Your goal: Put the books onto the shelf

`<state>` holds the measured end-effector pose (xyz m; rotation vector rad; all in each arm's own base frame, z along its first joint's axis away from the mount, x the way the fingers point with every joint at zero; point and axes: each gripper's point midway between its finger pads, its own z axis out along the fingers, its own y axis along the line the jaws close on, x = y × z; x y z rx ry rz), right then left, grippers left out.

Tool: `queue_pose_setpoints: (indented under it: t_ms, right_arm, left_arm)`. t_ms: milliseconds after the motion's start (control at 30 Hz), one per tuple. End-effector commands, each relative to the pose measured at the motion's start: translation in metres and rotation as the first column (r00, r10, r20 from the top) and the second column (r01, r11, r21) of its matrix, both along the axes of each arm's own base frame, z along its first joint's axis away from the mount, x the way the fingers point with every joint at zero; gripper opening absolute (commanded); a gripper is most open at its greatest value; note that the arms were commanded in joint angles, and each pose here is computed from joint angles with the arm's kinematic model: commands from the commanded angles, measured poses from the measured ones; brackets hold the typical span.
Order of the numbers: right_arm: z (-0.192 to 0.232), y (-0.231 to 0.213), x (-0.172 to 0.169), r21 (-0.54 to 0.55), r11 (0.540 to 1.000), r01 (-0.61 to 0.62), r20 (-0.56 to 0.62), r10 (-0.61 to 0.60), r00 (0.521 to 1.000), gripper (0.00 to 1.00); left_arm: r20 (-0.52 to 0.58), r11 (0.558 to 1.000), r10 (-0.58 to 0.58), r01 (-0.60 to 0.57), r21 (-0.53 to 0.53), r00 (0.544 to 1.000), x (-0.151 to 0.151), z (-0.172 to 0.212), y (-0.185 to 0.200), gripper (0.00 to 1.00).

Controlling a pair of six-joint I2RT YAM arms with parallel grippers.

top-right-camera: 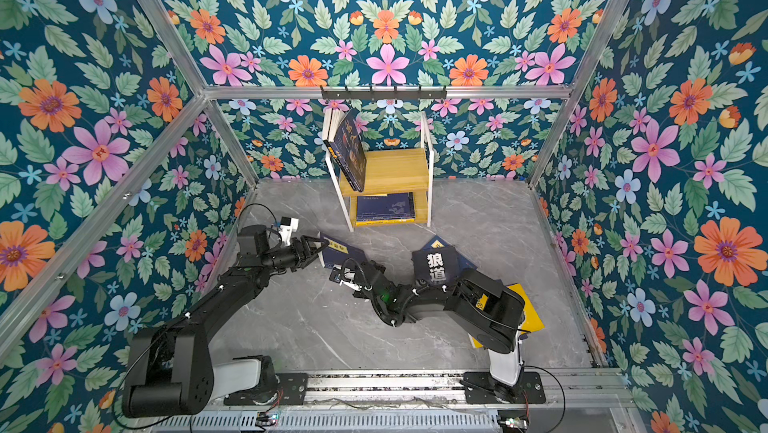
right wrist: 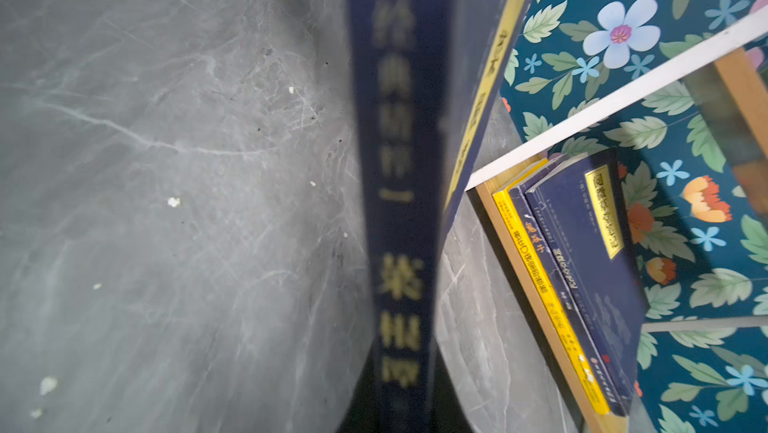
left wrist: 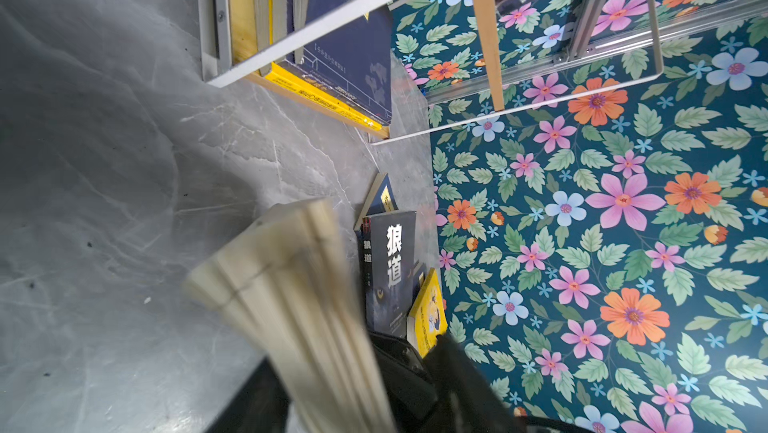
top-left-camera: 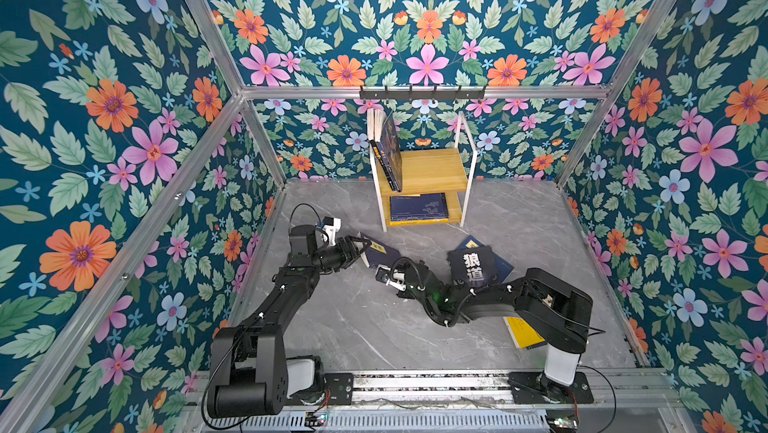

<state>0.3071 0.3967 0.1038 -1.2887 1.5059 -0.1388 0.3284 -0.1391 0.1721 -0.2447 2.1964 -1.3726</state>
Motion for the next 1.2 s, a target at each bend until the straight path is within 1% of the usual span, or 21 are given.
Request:
queue_pose_setpoints:
  t_ms: [0,33,67,167,200,233,300,367,467,500,533,567,633,733,867,933,1067,1133,1167]
  right_arm:
    - [0.019,0.009,0.001,0.012,1.0,-0.026,0.112,0.024,0.993,0.0]
    - [0.019,0.009,0.0,0.004,1.0,-0.028,0.123,0.027,0.992,0.0]
    - [0.018,0.011,0.0,-0.008,0.999,-0.031,0.13,0.032,0.991,0.0]
    - [0.019,0.015,-0.001,-0.05,0.998,-0.032,0.157,0.039,0.987,0.0]
    - [0.019,0.016,-0.001,-0.056,0.998,-0.032,0.167,0.041,0.985,0.0]
    - [0.019,0.017,-0.001,-0.061,0.998,-0.032,0.179,0.042,0.983,0.0]
    - [0.017,0.017,0.001,-0.078,0.997,-0.021,0.195,0.036,0.98,0.0]
    - [0.013,0.014,0.002,-0.12,0.993,-0.008,0.205,0.033,0.978,0.0]
    - [0.014,0.01,0.0,-0.13,0.992,-0.006,0.209,0.033,0.977,0.0]
    - [0.012,0.008,-0.001,-0.138,0.99,-0.005,0.21,0.034,0.977,0.0]
    - [0.01,0.006,0.0,-0.157,0.988,0.0,0.215,0.034,0.976,0.0]
    - [0.008,0.003,0.001,-0.186,0.982,0.008,0.225,0.035,0.974,0.0]
    - [0.007,-0.005,0.002,-0.231,0.972,0.032,0.237,0.024,0.971,0.0]
    - [0.009,-0.015,0.0,-0.243,0.969,0.04,0.228,0.017,0.974,0.0]
    - [0.012,-0.029,-0.001,-0.299,0.952,0.061,0.219,0.006,0.976,0.0]
    - [0.015,-0.038,0.0,-0.319,0.945,0.076,0.219,-0.004,0.976,0.0]
    - [0.025,-0.06,0.007,-0.347,0.932,0.108,0.217,-0.032,0.976,0.0]
    - [0.031,-0.07,0.008,-0.364,0.924,0.12,0.21,-0.044,0.977,0.0]
    - [0.045,-0.076,0.009,-0.343,0.93,0.131,0.221,-0.056,0.974,0.0]
  left_arm:
    - [0.037,0.999,0.008,-0.009,0.035,0.999,0.003,0.002,0.003,0.25]
    - [0.042,0.999,0.008,-0.01,0.04,0.999,0.003,0.0,0.004,0.18]
    - [0.042,0.999,0.008,-0.009,0.042,0.999,0.003,-0.001,0.004,0.12]
    - [0.034,0.999,0.004,-0.005,0.045,0.999,0.003,-0.001,0.004,0.09]
    - [0.03,0.999,0.005,-0.006,0.046,1.0,0.002,-0.003,0.004,0.03]
    - [0.033,0.999,0.006,-0.007,0.05,0.999,0.001,-0.004,0.004,0.0]
    - [0.044,0.998,-0.002,-0.001,0.068,0.999,0.0,-0.006,0.005,0.0]
    - [0.047,0.996,-0.015,0.011,0.088,0.999,0.0,-0.007,0.005,0.0]
    - [0.05,0.993,0.004,-0.01,0.114,0.999,0.002,-0.008,0.009,0.0]
    - [0.053,0.992,0.011,-0.017,0.125,0.999,0.003,-0.01,0.01,0.14]
    - [0.054,0.99,0.019,-0.027,0.14,0.998,0.005,-0.012,0.013,0.32]
    - [0.057,0.987,0.031,-0.039,0.158,0.998,0.007,-0.012,0.017,0.45]
    - [0.052,0.975,0.065,-0.074,0.208,0.997,0.012,-0.015,0.027,0.59]
    - [0.074,0.957,0.08,-0.097,0.272,0.994,0.013,-0.019,0.038,0.71]
    - [0.092,0.93,0.124,-0.148,0.338,0.988,0.017,-0.02,0.059,0.77]
    - [0.123,0.911,0.117,-0.156,0.381,0.985,0.018,-0.016,0.064,0.81]
    - [0.159,0.893,0.091,-0.152,0.424,0.983,0.018,-0.013,0.07,0.96]
    - [0.168,0.878,0.094,-0.161,0.45,0.981,0.02,-0.01,0.074,1.0]
    - [0.179,0.872,0.086,-0.161,0.462,0.98,0.02,-0.009,0.075,1.0]
